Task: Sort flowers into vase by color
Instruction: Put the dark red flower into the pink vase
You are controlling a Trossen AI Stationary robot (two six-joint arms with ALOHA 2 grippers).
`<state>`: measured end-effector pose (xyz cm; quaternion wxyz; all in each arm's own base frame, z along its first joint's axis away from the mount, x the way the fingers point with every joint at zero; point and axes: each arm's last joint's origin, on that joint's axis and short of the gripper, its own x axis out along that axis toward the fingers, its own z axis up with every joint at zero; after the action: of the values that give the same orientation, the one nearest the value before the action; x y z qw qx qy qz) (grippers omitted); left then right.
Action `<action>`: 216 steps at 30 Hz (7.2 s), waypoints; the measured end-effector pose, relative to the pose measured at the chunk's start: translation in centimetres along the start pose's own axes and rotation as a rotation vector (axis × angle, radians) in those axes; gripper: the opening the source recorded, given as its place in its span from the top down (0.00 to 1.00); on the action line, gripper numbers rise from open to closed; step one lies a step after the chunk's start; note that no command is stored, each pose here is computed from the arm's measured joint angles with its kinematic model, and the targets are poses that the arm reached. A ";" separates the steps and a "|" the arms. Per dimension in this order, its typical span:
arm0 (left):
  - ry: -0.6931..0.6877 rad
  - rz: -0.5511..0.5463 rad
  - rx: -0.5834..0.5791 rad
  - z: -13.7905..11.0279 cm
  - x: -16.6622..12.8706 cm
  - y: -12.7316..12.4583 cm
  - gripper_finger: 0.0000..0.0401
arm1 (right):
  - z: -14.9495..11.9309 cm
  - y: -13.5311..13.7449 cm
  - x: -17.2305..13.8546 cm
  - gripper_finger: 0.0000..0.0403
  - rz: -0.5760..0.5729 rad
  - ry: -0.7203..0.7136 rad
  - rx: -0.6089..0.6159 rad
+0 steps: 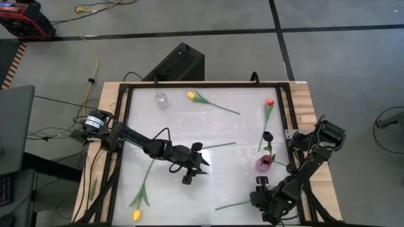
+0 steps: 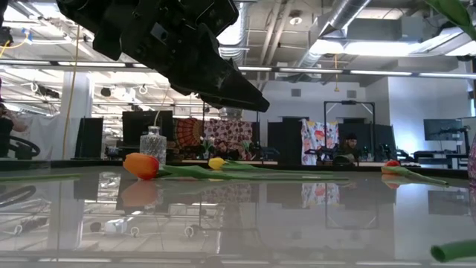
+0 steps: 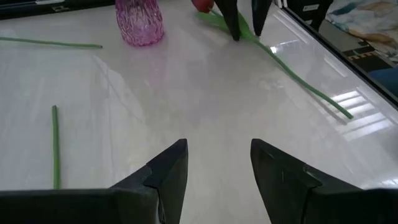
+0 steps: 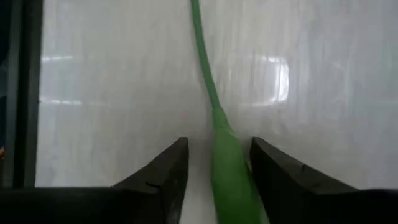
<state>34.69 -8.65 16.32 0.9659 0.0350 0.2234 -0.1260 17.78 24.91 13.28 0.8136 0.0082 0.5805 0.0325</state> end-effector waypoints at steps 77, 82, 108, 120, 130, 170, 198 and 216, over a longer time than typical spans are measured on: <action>-0.122 0.262 0.004 0.9 -0.1 3.8 0.59 | -0.3 -16.2 -41.6 0.94 0.180 -1.300 0.806; -0.142 0.251 -0.008 1.0 -0.1 4.2 0.59 | -1.2 -18.8 -43.8 0.94 0.454 -1.217 0.893; -0.117 0.250 -0.006 0.8 -0.1 4.2 0.59 | -2.9 -16.6 -41.4 0.95 0.905 -0.973 1.189; -0.107 0.253 0.012 0.7 -0.1 4.3 0.59 | -4.5 -14.1 -38.1 0.95 1.163 -0.771 1.522; -0.059 0.303 0.021 0.2 -0.3 6.2 0.59 | -4.9 -13.9 -38.2 0.95 1.304 -0.596 1.692; -0.009 0.369 -0.100 -4.1 0.9 12.6 0.59 | -5.8 -17.9 -35.7 0.94 1.393 -0.372 1.718; -0.018 0.344 -0.108 -4.0 0.9 12.5 0.59 | -6.9 -12.6 -34.3 0.94 1.448 -0.386 1.895; -0.020 0.343 -0.102 -4.0 0.9 12.5 0.59 | -4.0 -11.0 -32.3 0.94 1.425 -0.702 2.091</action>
<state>37.00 3.71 12.49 0.9760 0.0225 0.2104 0.0518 3.98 11.83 41.89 0.3342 0.9415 -0.0417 -0.0138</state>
